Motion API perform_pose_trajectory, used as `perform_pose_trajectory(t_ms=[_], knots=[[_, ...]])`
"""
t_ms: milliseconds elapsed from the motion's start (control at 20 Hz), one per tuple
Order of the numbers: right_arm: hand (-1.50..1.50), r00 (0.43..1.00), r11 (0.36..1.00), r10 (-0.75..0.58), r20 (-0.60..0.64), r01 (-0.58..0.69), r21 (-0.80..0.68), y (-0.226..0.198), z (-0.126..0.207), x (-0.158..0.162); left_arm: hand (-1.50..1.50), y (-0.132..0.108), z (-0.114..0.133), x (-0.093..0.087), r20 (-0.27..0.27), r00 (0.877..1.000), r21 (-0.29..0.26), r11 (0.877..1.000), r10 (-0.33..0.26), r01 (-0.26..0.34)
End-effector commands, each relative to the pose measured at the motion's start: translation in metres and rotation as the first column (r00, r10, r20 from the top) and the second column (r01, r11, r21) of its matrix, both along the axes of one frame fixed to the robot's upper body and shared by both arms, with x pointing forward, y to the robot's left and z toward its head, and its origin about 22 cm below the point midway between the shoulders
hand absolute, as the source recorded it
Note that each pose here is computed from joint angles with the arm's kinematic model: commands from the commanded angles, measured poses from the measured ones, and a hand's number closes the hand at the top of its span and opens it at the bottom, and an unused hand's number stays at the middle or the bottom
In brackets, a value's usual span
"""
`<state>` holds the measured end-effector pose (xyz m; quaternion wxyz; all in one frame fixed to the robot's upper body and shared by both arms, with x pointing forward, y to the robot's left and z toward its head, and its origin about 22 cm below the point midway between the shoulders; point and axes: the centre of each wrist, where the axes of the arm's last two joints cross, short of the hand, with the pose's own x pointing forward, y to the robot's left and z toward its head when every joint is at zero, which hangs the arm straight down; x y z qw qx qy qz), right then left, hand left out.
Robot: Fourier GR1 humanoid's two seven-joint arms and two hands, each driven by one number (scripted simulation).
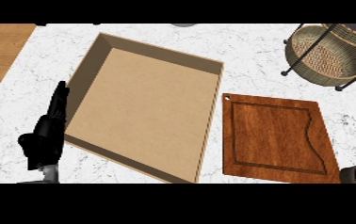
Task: Pick the squash from the cutting board and place it in the tiered basket
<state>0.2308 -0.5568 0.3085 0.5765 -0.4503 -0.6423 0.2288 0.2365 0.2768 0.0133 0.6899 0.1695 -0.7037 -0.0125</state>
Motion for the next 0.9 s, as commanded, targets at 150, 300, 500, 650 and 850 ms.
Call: perform_pose_trajectory(t_ms=[150, 300, 500, 650, 850], knots=[[1.5, 0.998, 0.997, -0.062, 0.016, 0.061, 0.038, 0.001, 0.013, 0.006, 0.0, -0.032, -0.047, -0.013, -0.252, 0.963, -0.104, 0.992, -0.096, 0.072], [1.5, 0.996, 0.996, -0.092, -0.005, 0.092, 0.019, 0.006, 0.028, 0.009, 0.0, -0.037, -0.048, -0.009, -0.229, 0.97, -0.103, 0.993, -0.082, 0.06], [1.5, 0.994, 0.993, -0.111, -0.022, 0.111, 0.028, 0.015, 0.035, 0.019, 0.0, -0.038, -0.044, -0.008, -0.224, 0.968, -0.111, 0.99, -0.111, 0.088], [1.5, 0.997, 0.997, -0.071, -0.037, 0.072, 0.038, 0.015, 0.005, 0.033, 0.0, -0.041, -0.042, -0.003, -0.23, 0.965, -0.109, 0.989, -0.127, 0.104], [1.5, 0.998, 1.0, -0.027, -0.064, 0.027, -0.001, 0.034, -0.01, 0.054, 0.0, -0.055, -0.051, -0.008, -0.243, 0.96, -0.122, 0.986, -0.141, 0.114]])
